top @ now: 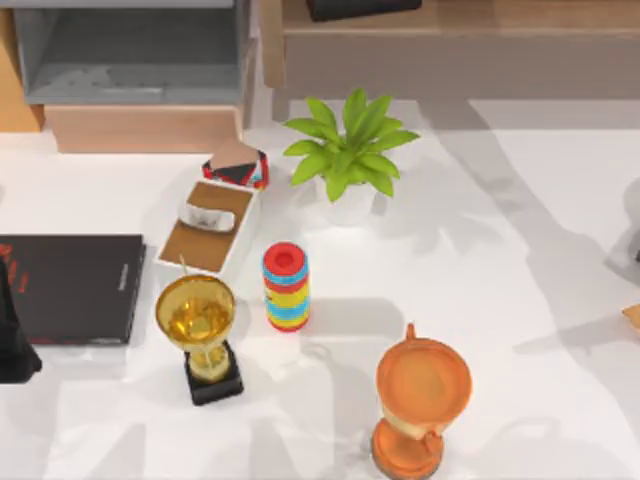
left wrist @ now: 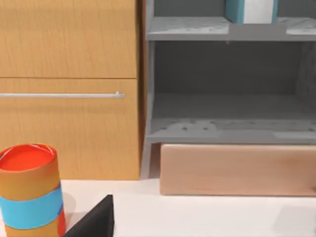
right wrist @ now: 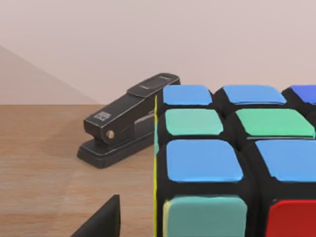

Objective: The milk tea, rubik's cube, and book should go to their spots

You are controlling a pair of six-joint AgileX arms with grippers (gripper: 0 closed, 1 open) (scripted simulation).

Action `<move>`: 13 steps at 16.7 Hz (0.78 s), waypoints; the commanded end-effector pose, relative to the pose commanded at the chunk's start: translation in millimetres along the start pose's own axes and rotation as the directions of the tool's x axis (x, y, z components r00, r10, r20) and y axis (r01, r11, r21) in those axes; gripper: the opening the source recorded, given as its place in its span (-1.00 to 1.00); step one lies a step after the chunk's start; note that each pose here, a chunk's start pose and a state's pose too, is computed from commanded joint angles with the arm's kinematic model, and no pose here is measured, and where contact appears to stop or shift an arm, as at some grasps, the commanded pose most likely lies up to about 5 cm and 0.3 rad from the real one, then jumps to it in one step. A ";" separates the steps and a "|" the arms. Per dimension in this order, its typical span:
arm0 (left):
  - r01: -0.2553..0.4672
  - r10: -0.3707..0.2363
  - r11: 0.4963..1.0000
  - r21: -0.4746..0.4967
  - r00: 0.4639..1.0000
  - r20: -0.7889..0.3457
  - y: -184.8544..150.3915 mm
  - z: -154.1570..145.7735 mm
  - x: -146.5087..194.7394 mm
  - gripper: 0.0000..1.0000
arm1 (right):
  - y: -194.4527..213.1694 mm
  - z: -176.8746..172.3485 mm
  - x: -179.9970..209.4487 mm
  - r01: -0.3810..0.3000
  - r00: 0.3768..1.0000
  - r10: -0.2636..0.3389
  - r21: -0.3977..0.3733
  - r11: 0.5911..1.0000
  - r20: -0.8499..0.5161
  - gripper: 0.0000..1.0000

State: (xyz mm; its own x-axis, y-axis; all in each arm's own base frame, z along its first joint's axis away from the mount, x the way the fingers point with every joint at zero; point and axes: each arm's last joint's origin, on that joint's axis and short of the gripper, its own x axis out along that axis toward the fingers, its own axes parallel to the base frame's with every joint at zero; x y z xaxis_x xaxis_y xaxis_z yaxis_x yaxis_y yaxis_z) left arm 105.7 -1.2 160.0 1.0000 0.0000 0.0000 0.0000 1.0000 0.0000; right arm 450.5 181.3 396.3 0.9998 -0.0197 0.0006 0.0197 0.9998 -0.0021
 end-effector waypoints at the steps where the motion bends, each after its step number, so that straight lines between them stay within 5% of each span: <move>1: 0.000 0.000 1.000 0.000 1.000 0.000 0.0 0.0 0.0 1.00 | 0.0 0.0 0.0 0.000 1.000 0.000 0.000 1.000 0.000 1.00; 13: 0.000 0.000 1.000 0.000 1.000 0.000 0.0 0.0 0.0 1.00 | 1.0 0.1 -30.6 -0.003 1.000 0.003 0.000 1.000 0.000 1.00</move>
State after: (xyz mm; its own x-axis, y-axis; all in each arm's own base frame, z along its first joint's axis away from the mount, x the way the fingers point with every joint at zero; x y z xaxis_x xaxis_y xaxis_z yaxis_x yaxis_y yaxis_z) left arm 105.7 -1.2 160.0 1.0000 0.0000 0.0000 0.0000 1.0000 0.0000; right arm 419.9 182.9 396.4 0.9999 -0.0167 0.0008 0.0167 0.9999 -0.0019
